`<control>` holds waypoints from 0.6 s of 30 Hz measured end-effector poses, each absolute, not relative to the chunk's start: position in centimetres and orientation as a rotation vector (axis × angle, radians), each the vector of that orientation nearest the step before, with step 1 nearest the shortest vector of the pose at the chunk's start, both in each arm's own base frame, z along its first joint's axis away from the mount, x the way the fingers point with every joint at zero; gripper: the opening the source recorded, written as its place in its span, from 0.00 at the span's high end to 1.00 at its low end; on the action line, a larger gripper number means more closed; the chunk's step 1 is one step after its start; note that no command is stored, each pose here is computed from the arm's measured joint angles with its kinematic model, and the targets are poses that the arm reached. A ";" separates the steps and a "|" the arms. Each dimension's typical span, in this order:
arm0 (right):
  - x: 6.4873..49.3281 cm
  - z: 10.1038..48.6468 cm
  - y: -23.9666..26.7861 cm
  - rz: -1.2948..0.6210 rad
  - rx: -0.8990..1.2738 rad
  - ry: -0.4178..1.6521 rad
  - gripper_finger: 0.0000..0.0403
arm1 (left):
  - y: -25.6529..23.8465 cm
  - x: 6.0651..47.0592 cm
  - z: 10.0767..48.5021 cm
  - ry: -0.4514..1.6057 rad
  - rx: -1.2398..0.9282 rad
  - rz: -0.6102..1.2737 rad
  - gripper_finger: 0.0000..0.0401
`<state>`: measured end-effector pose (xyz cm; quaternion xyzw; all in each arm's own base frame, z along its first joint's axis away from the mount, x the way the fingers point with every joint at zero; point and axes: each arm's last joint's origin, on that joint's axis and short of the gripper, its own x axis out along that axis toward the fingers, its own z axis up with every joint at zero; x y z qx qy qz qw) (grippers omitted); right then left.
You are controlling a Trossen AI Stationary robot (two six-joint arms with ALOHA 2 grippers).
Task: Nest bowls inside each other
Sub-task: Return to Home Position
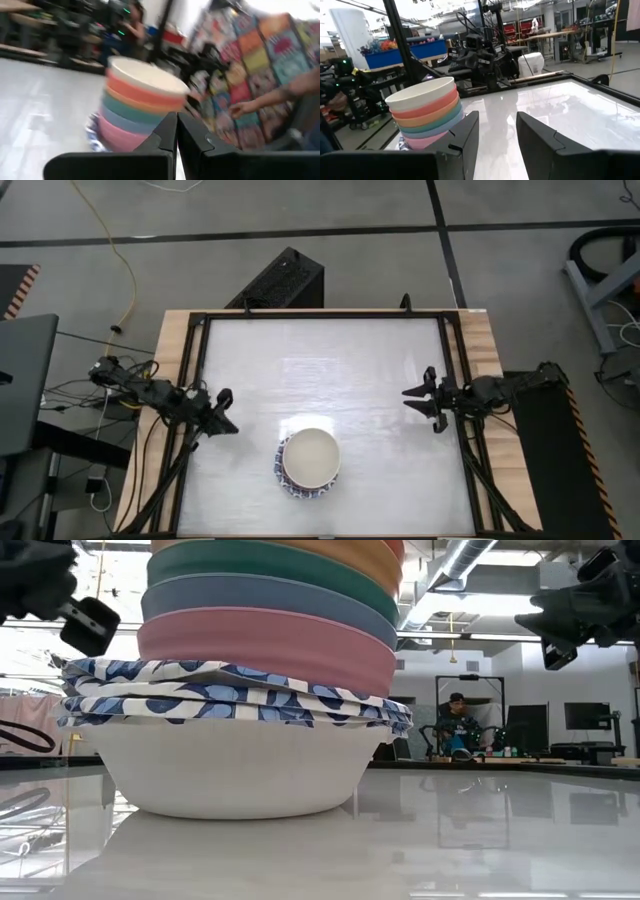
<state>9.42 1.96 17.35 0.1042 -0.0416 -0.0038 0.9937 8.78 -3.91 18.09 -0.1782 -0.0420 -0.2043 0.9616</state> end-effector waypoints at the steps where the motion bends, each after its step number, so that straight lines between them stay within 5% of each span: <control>1: 9.4 17.3 2.0 -0.008 0.208 -0.079 0.62 | -4.0 8.8 17.9 -0.068 -0.342 -0.446 1.00; 6: 9.4 17.2 2.0 -0.008 0.205 -0.071 0.62 | -4.3 8.7 17.0 0.050 -0.357 -0.534 1.00; 18: 9.4 17.1 2.0 -0.009 0.203 -0.063 0.62 | -3.9 8.9 17.0 0.047 -0.352 -0.376 1.00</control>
